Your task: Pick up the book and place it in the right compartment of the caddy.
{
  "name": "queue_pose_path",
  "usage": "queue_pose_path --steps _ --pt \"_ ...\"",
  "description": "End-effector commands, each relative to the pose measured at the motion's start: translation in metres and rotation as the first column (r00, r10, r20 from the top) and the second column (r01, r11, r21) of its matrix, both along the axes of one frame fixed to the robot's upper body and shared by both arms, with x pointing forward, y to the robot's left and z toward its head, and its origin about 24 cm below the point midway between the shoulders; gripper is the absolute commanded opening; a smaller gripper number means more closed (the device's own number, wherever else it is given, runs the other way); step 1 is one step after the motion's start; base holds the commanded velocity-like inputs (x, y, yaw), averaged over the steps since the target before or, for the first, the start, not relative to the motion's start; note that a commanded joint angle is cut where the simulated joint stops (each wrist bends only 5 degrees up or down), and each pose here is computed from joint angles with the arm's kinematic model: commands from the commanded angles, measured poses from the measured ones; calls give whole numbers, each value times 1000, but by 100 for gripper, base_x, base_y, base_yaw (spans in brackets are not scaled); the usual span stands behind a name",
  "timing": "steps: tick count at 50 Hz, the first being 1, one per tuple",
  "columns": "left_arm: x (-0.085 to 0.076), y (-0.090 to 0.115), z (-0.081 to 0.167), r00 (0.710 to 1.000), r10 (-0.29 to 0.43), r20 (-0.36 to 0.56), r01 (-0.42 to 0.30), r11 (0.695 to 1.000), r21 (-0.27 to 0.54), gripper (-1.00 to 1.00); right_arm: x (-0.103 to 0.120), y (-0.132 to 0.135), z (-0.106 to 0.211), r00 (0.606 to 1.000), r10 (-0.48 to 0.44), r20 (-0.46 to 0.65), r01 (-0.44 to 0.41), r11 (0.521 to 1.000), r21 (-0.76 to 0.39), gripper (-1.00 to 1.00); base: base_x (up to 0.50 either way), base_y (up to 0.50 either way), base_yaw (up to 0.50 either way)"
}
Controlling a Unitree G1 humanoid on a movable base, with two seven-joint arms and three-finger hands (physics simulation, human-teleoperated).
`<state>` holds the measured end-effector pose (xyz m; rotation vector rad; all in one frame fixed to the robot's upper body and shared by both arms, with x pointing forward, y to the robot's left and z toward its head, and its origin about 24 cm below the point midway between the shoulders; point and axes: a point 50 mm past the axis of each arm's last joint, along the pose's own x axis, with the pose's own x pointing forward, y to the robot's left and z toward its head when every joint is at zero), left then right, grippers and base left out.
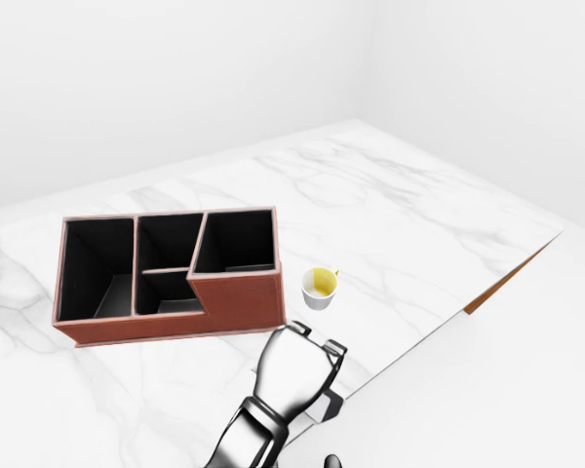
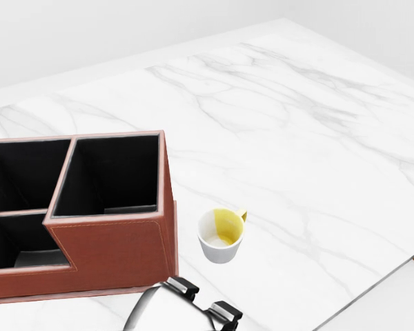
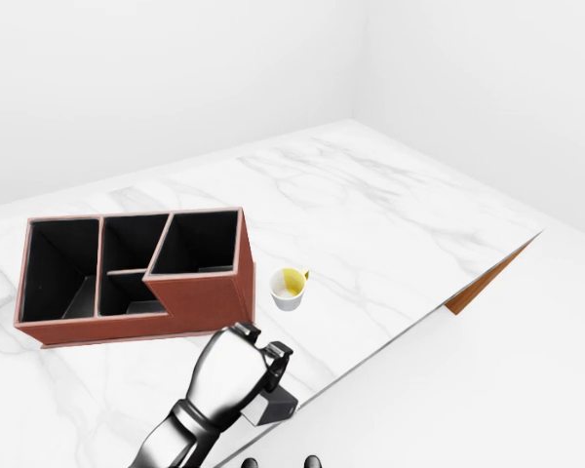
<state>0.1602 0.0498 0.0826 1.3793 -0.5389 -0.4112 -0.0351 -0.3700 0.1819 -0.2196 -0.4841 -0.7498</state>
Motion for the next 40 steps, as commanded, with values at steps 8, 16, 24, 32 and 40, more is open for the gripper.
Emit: queue_pose_path --steps 8,16,24,32,40 --pt "0 -22 40 991 -85 108 99 987 -131 -100 0 0 0 1000 3 5 -3 1000 0 100 0 0 0" --pt "-6 -32 51 978 -106 179 125 987 -102 -100 0 0 1 1000 5 8 -5 1000 0 100 0 0 0" --pt "-4 -40 66 970 -132 202 156 982 -107 -100 0 0 0 1000 5 8 -5 1000 1 100 0 0 0" --pt "5 -42 77 966 -111 233 143 982 -126 -100 0 0 2 1000 6 13 -6 1000 -3 100 0 0 0" --pt "7 -42 95 965 -121 234 163 972 -168 -100 0 0 2 1000 5 13 -5 1000 -2 100 0 0 0"
